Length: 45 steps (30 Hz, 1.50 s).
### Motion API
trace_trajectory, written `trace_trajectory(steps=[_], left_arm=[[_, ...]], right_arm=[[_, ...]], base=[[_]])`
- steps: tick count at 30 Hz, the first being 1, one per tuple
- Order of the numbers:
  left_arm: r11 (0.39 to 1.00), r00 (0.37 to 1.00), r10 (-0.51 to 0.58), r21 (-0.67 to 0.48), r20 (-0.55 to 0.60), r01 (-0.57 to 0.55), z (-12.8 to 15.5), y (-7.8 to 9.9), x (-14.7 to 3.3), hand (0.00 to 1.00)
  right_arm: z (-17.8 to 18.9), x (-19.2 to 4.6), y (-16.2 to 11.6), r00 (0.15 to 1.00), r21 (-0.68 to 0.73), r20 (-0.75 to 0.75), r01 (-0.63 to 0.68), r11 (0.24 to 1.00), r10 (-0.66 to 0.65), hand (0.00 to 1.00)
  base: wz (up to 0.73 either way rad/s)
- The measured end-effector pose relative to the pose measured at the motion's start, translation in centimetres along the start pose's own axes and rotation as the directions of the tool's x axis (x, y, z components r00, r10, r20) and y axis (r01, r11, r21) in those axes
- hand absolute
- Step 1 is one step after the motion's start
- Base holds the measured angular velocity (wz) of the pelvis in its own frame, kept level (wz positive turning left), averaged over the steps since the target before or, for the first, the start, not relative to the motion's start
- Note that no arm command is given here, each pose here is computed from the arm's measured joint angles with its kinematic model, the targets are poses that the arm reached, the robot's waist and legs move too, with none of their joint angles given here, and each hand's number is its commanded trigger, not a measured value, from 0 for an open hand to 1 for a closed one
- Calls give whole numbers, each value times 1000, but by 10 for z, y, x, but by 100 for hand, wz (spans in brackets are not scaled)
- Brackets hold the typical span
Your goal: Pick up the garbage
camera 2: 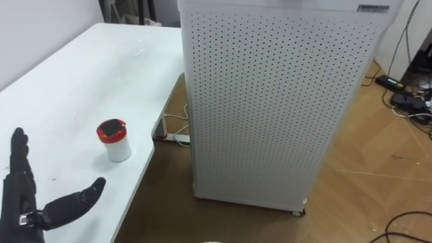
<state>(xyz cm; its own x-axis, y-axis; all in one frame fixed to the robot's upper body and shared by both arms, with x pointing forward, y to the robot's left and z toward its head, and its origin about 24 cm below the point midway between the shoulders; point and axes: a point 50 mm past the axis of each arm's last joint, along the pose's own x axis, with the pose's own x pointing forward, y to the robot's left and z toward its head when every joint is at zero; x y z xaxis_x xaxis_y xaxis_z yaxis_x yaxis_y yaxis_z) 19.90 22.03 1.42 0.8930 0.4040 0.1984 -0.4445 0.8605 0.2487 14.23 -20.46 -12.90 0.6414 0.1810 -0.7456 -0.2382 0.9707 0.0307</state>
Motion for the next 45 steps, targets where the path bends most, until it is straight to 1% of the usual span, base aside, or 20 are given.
trace_trajectory(steps=[10,12,17,22,29,38,40,45], left_arm=[[998,998,-55,-20,-17,55,-2,-12,-6,0],[998,998,-60,-15,-29,60,-4,-13,-7,0],[997,991,-82,-14,-101,81,-16,-13,-10,0],[995,987,-99,-6,-125,100,-20,-14,-11,0],[993,988,-120,-18,-96,119,-14,-18,-3,0],[993,990,-115,-23,-83,113,-11,-20,1,0],[994,992,-104,-28,-69,102,-8,-21,5,0],[999,999,-38,-37,-36,36,-2,-20,16,0]], right_arm=[[2,0,1,1000,-9,6,-4,1000,4,100],[1,0,1,1000,-9,6,-6,1000,6,100],[-1,-1,2,1000,-14,-1,-3,1000,3,100],[-5,-2,3,1000,-12,-13,2,1000,-2,100],[-7,-3,3,1000,-21,-19,2,1000,-3,100],[-11,-6,1,999,-19,-28,17,1000,-17,100],[-11,-6,0,999,-19,-26,20,1000,-21,100],[-12,-7,0,999,-19,-30,21,1000,-22,100]], base=[[3],[0],[0],[0],[-3],[-9],[0],[0]])
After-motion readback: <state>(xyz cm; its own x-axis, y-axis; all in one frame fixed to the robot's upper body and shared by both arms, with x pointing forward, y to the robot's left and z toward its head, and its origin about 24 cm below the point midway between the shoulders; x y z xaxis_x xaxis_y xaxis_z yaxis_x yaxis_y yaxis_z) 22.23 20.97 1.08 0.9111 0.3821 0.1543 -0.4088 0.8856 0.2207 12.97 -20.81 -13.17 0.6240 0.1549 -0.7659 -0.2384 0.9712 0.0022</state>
